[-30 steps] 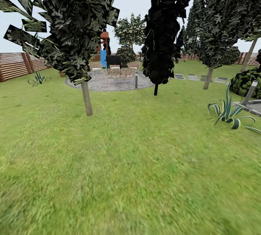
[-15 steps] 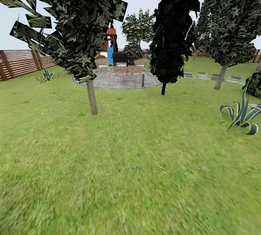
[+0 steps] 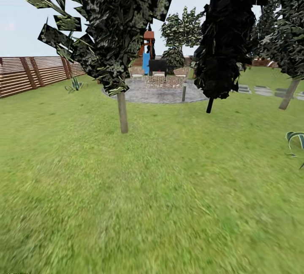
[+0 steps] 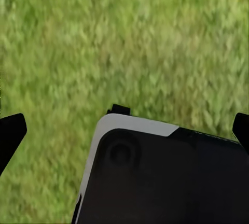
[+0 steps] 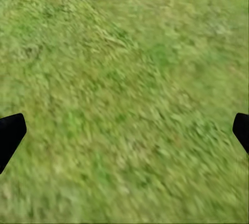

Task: Take the three Easter eggs out of the wicker basket on the lawn in the garden, then place them on the lawn next to a single tree (choose any tree) so that all three eggs are next to the same tree and none are left in the basket.

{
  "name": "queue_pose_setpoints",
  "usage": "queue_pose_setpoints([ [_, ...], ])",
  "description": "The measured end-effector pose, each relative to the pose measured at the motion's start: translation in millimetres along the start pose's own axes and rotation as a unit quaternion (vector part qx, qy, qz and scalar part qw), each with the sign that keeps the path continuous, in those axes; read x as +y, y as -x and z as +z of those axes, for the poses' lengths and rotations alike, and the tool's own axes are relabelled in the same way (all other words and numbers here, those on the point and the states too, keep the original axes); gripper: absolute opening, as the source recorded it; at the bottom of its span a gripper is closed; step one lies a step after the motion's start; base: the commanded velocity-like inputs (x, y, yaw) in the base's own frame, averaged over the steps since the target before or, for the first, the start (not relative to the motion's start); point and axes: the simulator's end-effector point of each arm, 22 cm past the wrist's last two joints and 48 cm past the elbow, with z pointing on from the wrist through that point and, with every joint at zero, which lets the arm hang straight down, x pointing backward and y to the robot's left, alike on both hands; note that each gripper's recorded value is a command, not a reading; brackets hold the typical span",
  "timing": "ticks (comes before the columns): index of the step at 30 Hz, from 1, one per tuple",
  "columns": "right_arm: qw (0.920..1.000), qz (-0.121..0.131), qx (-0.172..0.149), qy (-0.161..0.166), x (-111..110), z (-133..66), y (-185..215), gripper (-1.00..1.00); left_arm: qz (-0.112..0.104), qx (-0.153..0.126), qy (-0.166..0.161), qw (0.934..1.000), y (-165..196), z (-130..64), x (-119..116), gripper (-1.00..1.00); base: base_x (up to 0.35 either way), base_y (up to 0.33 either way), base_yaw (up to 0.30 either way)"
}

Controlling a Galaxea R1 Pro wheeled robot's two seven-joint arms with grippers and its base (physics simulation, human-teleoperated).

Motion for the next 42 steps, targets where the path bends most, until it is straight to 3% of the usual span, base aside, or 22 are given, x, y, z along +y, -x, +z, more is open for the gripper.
queue_pose_setpoints([
  [22,0.9999,0.003,-0.011,-0.002,-0.1,-0.3,4.4,1.0,0.0,0.0,-0.001,1.0,-0.5,0.0,-1.3,1.0,0.328,-0.099,0.272],
  [42,0.9999,0.003,-0.011,-0.002,-0.1,-0.1,4.4,1.0,0.0,0.0,-0.001,1.0,-0.9,0.0,-1.5,1.0,0.319,-0.122,0.013],
])
